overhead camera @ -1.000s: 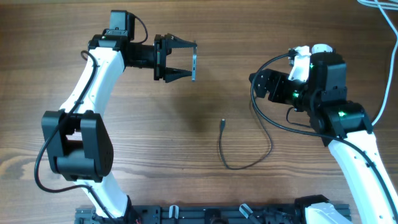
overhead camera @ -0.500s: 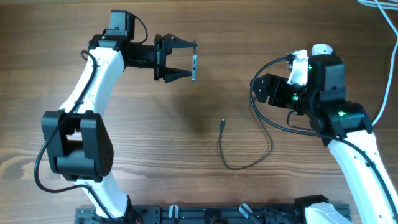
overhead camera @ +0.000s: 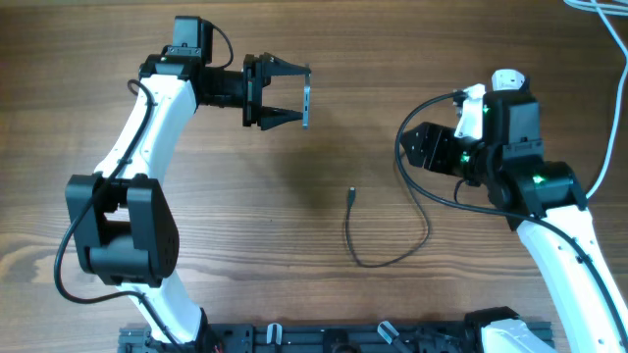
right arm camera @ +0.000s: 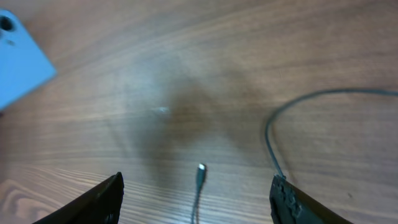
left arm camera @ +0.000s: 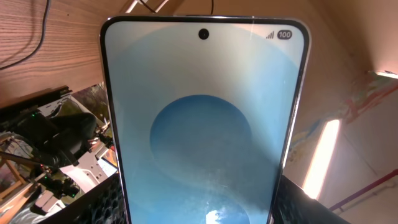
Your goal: Plug charger to phone and switch on socket
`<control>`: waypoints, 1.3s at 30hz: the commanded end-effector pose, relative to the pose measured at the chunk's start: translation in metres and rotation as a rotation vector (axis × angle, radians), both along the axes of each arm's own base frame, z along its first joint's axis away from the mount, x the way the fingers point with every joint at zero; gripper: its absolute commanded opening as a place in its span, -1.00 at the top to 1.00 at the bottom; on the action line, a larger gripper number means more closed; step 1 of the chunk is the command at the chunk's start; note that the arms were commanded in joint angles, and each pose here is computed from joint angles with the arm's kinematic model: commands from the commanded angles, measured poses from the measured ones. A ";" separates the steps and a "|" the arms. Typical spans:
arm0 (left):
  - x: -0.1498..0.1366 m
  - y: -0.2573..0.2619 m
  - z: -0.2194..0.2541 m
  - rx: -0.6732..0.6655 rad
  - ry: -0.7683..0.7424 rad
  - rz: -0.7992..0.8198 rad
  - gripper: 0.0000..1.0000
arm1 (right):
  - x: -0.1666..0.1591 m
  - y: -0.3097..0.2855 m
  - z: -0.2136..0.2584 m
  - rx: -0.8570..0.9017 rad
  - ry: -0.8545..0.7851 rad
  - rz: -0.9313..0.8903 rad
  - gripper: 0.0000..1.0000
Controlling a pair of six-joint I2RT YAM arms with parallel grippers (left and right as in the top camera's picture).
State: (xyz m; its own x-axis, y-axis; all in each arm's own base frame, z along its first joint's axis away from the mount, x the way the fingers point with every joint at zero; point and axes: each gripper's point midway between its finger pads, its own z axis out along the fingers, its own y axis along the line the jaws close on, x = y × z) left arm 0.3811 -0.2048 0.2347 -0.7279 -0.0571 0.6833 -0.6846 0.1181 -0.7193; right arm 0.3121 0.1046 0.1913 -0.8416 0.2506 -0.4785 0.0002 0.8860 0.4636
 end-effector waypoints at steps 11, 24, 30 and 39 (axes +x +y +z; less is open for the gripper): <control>-0.002 0.002 0.023 -0.030 -0.052 -0.005 -0.23 | 0.000 0.035 0.062 -0.153 -0.097 0.016 -0.64; 0.000 0.002 0.017 0.002 -0.050 0.009 -0.23 | 0.019 0.110 0.090 -0.297 -0.077 0.150 -0.61; 0.003 0.003 0.012 0.032 -0.031 0.025 -0.24 | 0.022 0.144 0.103 -0.287 -0.130 0.191 -0.61; 0.008 0.005 0.003 0.091 0.005 0.058 -0.25 | 0.017 0.169 0.111 -0.242 -0.177 0.226 -0.58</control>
